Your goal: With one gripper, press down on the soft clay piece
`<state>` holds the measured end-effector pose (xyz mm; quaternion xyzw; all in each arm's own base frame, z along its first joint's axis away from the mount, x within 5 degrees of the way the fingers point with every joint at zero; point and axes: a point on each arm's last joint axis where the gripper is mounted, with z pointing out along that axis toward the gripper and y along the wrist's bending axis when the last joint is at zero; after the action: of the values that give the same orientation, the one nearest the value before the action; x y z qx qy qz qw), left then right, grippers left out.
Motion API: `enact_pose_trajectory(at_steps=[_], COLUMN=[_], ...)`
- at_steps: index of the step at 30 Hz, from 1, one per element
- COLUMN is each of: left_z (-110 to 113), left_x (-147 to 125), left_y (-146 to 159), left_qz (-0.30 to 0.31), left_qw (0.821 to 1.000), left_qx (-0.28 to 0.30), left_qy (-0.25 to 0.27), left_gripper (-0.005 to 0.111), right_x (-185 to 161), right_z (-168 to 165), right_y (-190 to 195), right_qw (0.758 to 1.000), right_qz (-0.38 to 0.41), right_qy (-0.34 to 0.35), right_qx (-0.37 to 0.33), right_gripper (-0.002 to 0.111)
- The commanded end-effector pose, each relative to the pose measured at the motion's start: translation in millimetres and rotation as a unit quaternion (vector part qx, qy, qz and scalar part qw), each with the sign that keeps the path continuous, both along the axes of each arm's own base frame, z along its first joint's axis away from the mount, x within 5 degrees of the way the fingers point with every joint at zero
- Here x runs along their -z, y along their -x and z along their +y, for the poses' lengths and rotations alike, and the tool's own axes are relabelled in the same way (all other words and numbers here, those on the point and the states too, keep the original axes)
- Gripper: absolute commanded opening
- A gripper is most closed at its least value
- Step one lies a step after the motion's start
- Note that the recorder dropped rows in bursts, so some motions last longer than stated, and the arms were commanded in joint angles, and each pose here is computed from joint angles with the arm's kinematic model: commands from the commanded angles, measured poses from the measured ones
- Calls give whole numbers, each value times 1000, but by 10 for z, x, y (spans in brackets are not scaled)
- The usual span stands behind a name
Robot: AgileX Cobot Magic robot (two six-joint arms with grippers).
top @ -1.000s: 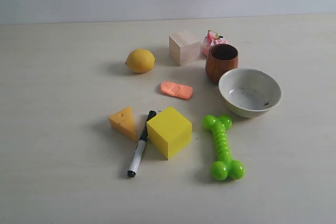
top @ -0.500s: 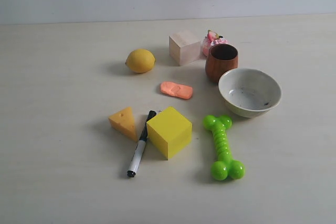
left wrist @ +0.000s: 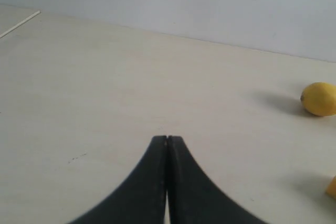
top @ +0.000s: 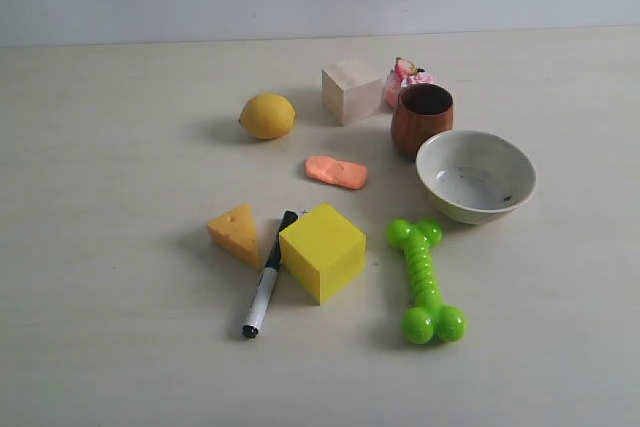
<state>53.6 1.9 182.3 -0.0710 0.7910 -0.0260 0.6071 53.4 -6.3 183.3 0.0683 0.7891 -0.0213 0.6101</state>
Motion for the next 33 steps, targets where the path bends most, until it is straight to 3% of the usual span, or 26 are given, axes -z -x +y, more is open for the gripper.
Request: enact_pose_trajectory(at_steps=[1, 33], left_z=[-7, -7], left_x=[18, 20], left_y=[6, 6], left_qz=[5, 6], left_qw=[1000, 1000], left_qx=[6, 4], left_qy=[-2, 3], left_gripper=[0, 0], right_x=[5, 5], right_z=[-3, -2], right_y=[2, 2], right_qw=[1000, 1000], right_qz=[-4, -4], right_qy=[2, 0], right_qx=[2, 2], right_gripper=[0, 0])
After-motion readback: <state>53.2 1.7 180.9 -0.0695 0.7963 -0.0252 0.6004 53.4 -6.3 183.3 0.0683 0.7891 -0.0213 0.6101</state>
